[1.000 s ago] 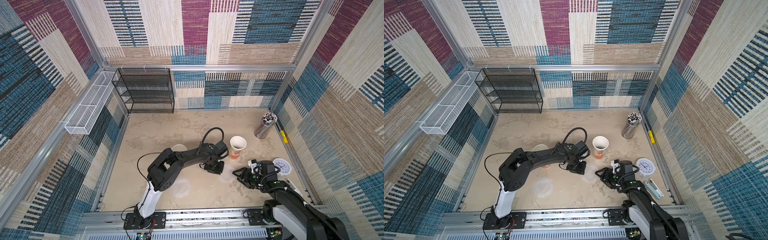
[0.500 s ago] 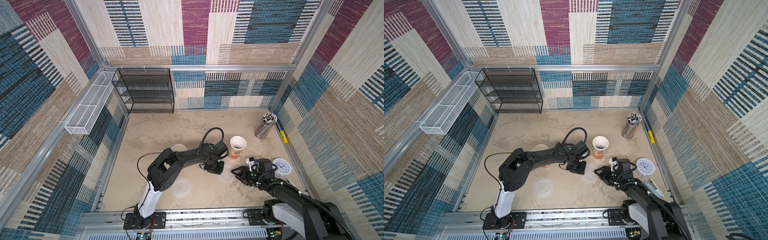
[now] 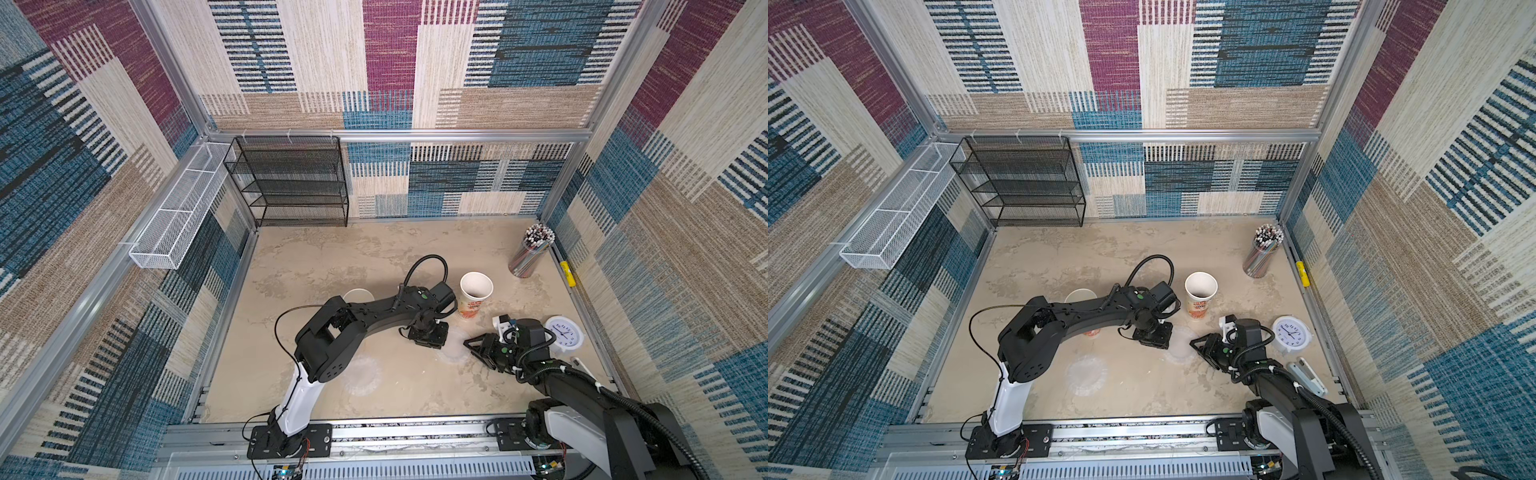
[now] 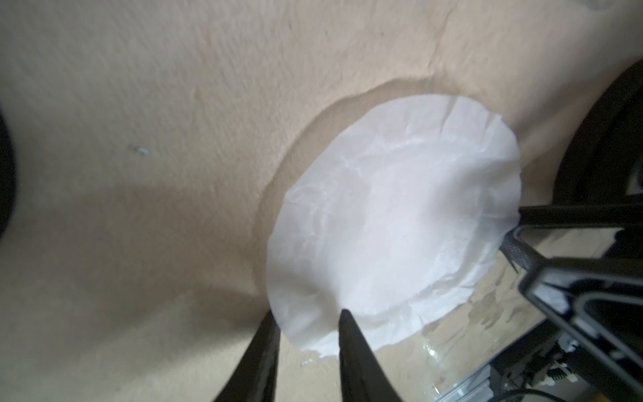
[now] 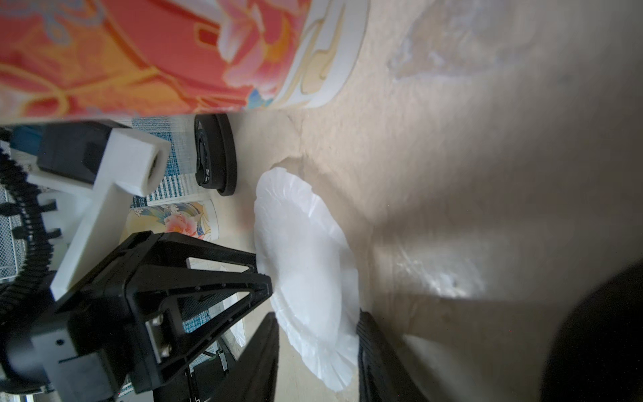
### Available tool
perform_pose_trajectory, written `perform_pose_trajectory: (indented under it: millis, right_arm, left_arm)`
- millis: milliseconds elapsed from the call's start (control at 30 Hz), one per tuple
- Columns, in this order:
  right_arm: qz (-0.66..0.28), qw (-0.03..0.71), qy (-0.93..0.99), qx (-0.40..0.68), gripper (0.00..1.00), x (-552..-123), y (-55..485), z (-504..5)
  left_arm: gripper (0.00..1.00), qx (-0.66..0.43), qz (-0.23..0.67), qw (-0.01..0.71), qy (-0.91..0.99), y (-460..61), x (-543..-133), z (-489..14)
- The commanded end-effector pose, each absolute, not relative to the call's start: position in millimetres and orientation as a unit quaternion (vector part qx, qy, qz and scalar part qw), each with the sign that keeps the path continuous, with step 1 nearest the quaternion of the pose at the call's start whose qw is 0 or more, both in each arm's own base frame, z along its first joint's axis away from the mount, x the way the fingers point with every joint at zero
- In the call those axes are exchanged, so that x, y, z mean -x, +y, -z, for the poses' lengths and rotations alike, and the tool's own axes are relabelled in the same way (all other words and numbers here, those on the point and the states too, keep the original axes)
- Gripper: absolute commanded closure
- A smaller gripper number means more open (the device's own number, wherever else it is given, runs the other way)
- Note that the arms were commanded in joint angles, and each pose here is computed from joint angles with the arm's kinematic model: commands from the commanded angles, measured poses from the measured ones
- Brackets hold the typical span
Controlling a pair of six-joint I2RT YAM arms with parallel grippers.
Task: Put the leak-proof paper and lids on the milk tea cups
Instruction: Pick up the leak-proof paper from the center of the board.
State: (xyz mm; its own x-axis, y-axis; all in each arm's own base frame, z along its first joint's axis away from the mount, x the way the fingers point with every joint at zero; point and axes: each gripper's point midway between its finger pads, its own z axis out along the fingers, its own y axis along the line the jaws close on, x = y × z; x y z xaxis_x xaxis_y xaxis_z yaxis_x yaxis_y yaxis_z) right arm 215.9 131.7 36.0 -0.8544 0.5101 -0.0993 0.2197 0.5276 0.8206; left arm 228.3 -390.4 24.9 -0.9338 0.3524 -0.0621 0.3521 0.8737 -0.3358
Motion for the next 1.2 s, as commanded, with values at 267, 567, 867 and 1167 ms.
perform_pose_trajectory:
  millis: [267, 567, 867, 1167]
  right_arm:
    - [-0.449, 0.188, 0.847, -0.213, 0.81, -225, 132, -44]
    - [-0.420, 0.194, 0.860, -0.214, 0.98, -225, 125, -44]
    - [-0.326, 0.157, 0.893, -0.269, 1.00, -205, 99, -55]
    - [-0.213, 0.287, 0.871, -0.336, 1.00, -209, 42, -177]
  left_arm:
    - [0.67, 0.184, -0.158, 0.027, -0.970, -384, -218, -19]
    - [0.58, 0.195, -0.168, -0.002, -0.966, -389, -226, -39]
    - [0.39, 0.174, -0.181, -0.116, -0.961, -374, -251, -116]
    - [0.22, 0.138, -0.248, -0.268, -0.920, -358, -273, -235]
